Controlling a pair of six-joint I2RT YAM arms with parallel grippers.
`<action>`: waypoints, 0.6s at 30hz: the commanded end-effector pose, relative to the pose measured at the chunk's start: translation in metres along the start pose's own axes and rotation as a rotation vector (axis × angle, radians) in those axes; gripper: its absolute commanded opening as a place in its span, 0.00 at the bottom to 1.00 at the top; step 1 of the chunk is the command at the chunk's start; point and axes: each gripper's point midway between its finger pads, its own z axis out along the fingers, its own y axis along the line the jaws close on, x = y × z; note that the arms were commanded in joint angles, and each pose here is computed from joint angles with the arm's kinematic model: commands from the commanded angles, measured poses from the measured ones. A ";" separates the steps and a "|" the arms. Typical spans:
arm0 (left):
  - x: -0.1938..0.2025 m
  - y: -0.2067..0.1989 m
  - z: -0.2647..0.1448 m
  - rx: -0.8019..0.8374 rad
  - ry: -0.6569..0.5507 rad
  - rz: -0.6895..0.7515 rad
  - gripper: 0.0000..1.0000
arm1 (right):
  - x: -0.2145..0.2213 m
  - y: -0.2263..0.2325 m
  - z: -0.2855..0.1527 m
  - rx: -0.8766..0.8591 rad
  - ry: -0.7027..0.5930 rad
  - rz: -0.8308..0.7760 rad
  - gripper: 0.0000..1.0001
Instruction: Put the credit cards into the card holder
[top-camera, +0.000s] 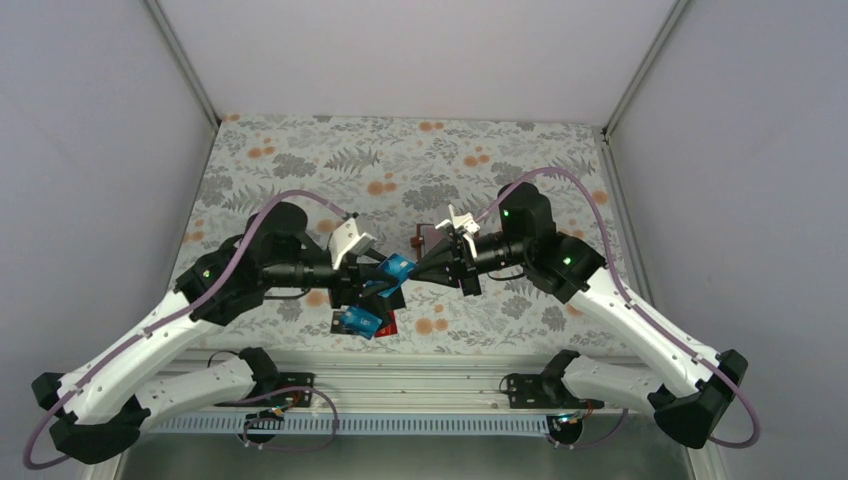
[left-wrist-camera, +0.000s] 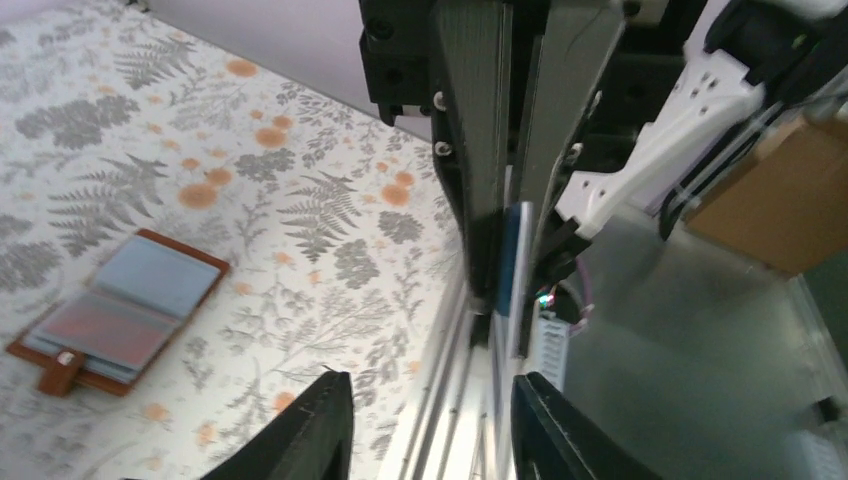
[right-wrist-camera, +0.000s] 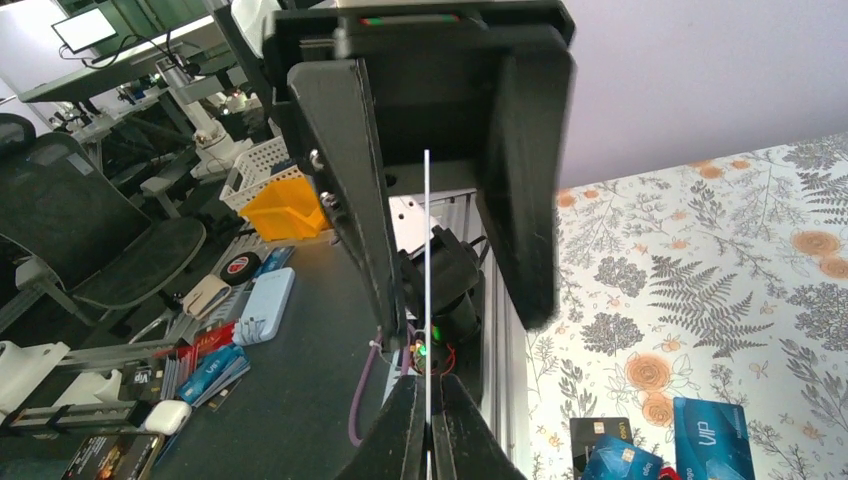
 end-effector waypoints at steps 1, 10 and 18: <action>-0.009 0.001 0.001 -0.004 -0.010 0.025 0.45 | -0.010 0.009 -0.005 -0.005 -0.016 -0.054 0.04; -0.014 -0.002 -0.015 -0.038 -0.021 0.050 0.41 | -0.006 0.004 -0.001 -0.009 -0.003 -0.041 0.04; -0.010 -0.002 -0.021 -0.059 0.001 0.048 0.27 | -0.006 0.004 0.000 -0.023 -0.001 -0.036 0.04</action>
